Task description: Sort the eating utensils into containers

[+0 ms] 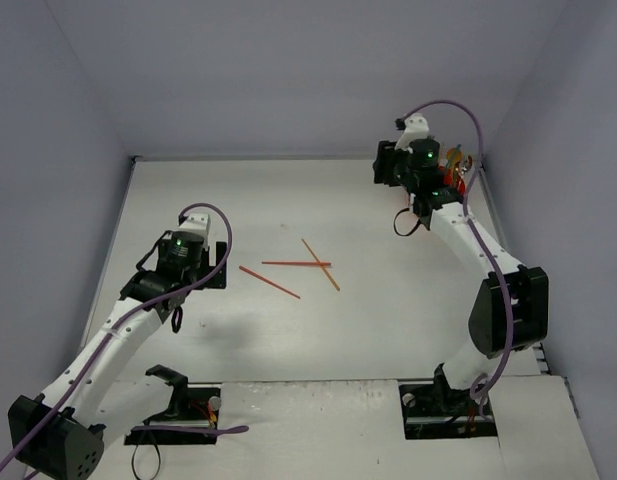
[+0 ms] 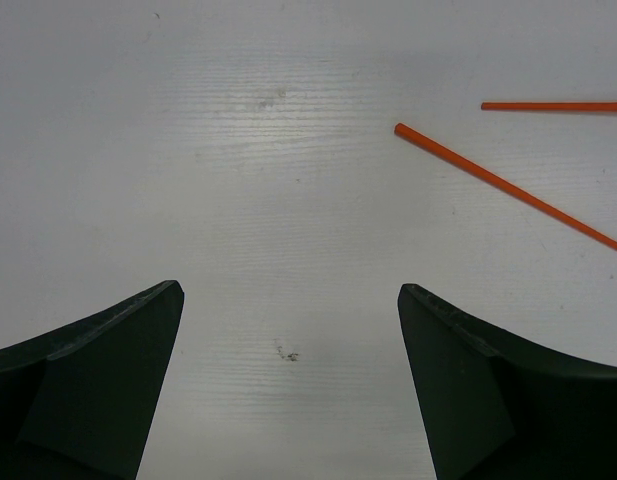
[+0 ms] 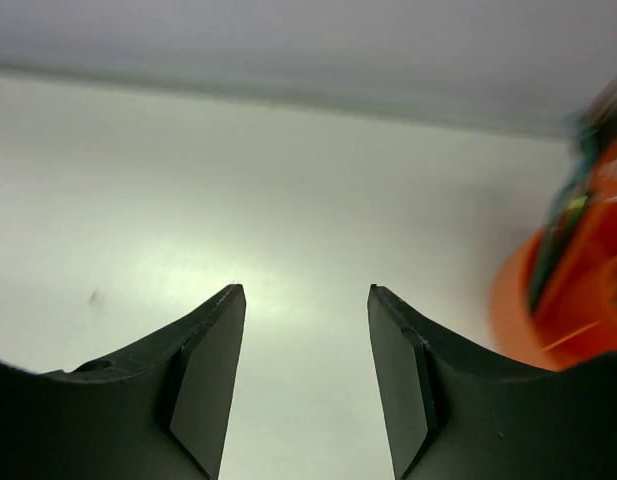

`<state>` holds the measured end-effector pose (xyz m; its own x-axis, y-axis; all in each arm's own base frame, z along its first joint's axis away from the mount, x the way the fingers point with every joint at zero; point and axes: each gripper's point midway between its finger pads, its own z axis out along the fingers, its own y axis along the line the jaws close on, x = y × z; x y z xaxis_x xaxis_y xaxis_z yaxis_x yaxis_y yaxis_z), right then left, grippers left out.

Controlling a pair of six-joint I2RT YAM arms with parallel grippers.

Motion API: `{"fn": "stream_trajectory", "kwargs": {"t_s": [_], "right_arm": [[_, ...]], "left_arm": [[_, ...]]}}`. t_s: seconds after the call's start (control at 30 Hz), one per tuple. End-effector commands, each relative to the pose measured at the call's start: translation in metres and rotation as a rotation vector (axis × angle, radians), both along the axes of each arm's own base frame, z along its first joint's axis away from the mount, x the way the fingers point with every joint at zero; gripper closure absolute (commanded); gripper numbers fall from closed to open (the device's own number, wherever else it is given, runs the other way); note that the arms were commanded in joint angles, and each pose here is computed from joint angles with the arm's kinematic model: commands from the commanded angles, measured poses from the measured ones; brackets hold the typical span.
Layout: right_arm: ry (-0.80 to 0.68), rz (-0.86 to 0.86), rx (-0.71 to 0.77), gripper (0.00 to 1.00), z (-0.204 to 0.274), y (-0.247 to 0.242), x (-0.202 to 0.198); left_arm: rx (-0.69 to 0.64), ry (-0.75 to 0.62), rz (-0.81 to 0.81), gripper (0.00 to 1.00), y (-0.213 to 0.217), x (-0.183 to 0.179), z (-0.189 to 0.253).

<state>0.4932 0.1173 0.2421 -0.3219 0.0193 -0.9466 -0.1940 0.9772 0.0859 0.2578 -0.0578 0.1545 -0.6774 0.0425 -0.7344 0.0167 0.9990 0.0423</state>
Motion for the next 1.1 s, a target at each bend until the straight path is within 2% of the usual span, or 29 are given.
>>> {"fn": "stream_trajectory", "kwargs": {"t_s": [0.0,0.1,0.4,0.5,0.73,1.07], "right_arm": [[0.234,0.167,0.010,0.51,-0.055,0.054,-0.047],[0.335,0.250,-0.003,0.52,-0.088,0.090,-0.068],[0.437,0.360,-0.096,0.57,-0.145,0.158,-0.094],[0.488,0.373,-0.125,0.59,-0.172,0.166,-0.099],[0.540,0.386,-0.172,0.62,-0.203,0.173,-0.107],[0.629,0.324,-0.238,0.68,-0.232,0.151,-0.129]], "left_arm": [[-0.035,-0.080,-0.012,0.13,-0.007,0.011,0.025],[-0.037,-0.080,-0.015,0.13,-0.008,0.011,0.026],[-0.043,-0.079,-0.019,0.13,-0.009,0.011,0.026],[-0.044,-0.081,-0.019,0.13,-0.009,0.010,0.027],[-0.042,-0.087,-0.016,0.13,-0.007,0.009,0.028],[-0.051,-0.088,-0.024,0.13,-0.010,0.010,0.029]]}}
